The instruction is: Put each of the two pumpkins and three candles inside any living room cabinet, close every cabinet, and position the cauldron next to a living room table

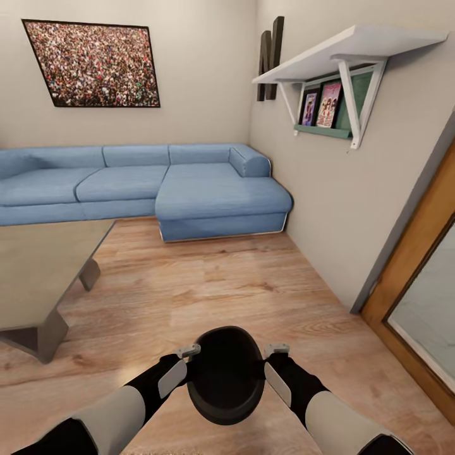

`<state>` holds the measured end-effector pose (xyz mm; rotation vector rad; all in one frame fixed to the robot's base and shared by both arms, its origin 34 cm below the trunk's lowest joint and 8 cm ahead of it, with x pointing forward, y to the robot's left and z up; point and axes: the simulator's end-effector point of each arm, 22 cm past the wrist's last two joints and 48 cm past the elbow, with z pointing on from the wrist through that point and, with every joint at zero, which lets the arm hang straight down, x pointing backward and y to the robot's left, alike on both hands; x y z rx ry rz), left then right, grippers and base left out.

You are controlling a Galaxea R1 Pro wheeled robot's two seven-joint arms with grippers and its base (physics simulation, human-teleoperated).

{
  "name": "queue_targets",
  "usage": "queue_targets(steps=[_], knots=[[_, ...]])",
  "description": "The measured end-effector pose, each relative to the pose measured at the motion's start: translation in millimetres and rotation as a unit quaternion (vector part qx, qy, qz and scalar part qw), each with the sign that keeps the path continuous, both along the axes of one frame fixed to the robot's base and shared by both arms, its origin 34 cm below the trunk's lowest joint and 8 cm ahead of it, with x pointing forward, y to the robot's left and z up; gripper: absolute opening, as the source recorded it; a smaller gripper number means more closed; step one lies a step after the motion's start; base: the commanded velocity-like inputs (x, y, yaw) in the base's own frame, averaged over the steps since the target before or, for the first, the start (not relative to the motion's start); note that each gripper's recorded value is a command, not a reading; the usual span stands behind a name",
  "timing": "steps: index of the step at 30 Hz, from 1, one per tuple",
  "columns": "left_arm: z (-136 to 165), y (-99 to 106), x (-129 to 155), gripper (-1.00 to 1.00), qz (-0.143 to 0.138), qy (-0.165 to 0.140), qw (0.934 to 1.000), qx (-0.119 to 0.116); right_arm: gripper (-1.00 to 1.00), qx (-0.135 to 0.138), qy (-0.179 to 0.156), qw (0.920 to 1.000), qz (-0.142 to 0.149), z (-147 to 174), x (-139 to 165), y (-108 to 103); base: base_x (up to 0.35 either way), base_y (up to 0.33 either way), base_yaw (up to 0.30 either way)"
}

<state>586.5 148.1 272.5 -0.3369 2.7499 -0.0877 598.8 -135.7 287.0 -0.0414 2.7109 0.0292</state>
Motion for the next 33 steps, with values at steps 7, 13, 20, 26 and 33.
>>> queue_targets(steps=[7, 13, 20, 26, 33], knots=[[0.0, -0.1, -0.1, -1.0, 0.0, 0.0, 1.0, 0.0, -1.0, 0.0, 0.0, 1.0, 0.0, -0.1, -0.1, -0.1, 0.0, 0.0, 0.274], [0.0, -0.1, -0.1, -1.0, 0.0, 0.0, 1.0, 0.0, -1.0, 0.0, 0.0, 1.0, 0.0, -0.2, -0.2, -0.1, 0.0, 0.0, 0.274], [0.0, -0.1, -0.1, -1.0, 0.0, 0.0, 1.0, 0.0, -1.0, 0.0, 0.0, 1.0, 0.0, -0.2, -0.2, -0.1, 0.0, 0.0, 0.274], [0.0, -0.1, -0.1, -1.0, 0.0, 0.0, 1.0, 0.0, -1.0, 0.0, 0.0, 1.0, 0.0, -0.2, -0.2, -0.1, 0.0, 0.0, 0.274], [-0.1, -0.1, -0.1, -1.0, 0.0, 0.0, 1.0, 0.0, -1.0, 0.0, 0.0, 1.0, 0.0, -0.1, -0.2, -0.1, 0.0, 0.0, 0.274]])
